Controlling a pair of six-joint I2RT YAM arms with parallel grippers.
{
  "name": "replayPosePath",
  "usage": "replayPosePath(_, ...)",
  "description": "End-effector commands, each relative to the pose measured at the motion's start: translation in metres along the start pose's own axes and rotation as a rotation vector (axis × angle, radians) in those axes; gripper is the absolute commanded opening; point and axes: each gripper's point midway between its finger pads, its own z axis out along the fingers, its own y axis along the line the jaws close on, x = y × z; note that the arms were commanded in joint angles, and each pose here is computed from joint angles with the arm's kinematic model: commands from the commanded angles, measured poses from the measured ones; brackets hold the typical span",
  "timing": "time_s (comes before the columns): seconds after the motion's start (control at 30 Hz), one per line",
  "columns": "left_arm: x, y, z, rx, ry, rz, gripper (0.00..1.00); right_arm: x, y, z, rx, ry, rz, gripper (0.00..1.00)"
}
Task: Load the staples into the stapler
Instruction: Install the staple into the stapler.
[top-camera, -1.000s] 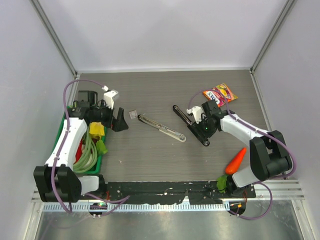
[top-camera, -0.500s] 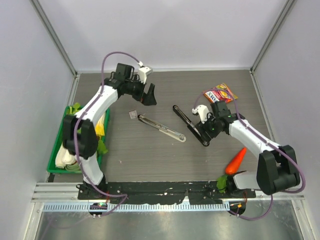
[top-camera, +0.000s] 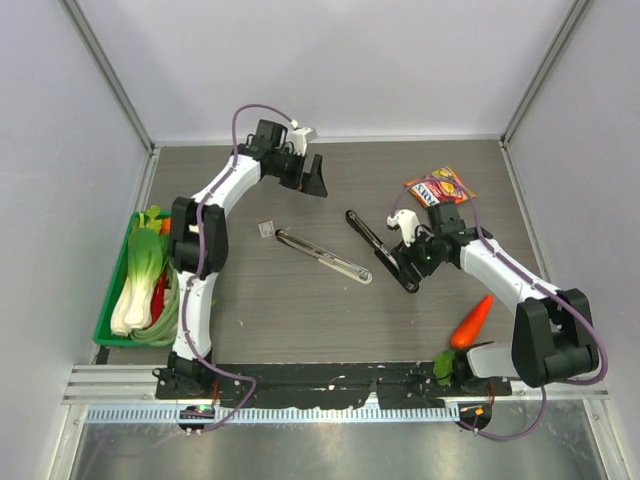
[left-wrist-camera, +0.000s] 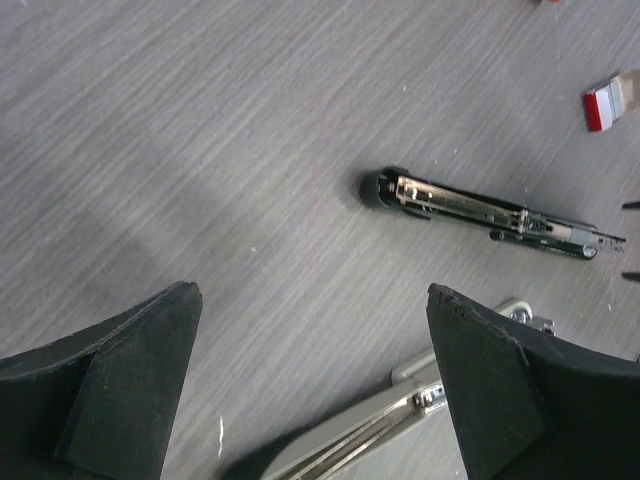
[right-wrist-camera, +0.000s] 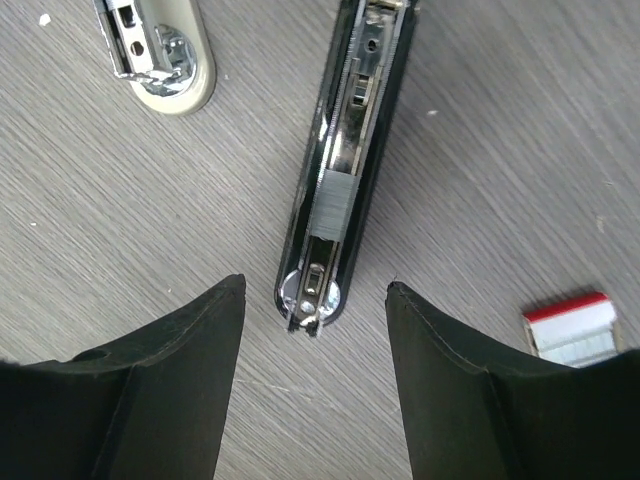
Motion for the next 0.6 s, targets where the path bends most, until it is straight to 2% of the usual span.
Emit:
replayPosePath(0.0,-0.027,-0.006,0.006,0.051,-0.057,-0.010,1.00,0.003,0.004,0.015,-0.004,0.024,-0.039,0.63)
replayPosePath(0.23,-0.023,-0.012,0.036,0.105,-0.035,-0.041,1.00,0.009,0.002,0.032,0.011,0.090,-0.044,0.55)
replayPosePath(0.47,-0.010,-0.023,0.060,0.161,-0.002,-0.072,1.00,0.013,0.003,0.036,0.013,0.107,-0.050,0.31)
replayPosePath(0.57,-0.008,-0.028,0.069,0.181,0.008,-0.087,1.00,0.012,0.001,0.036,0.017,0.101,-0.055,0.24)
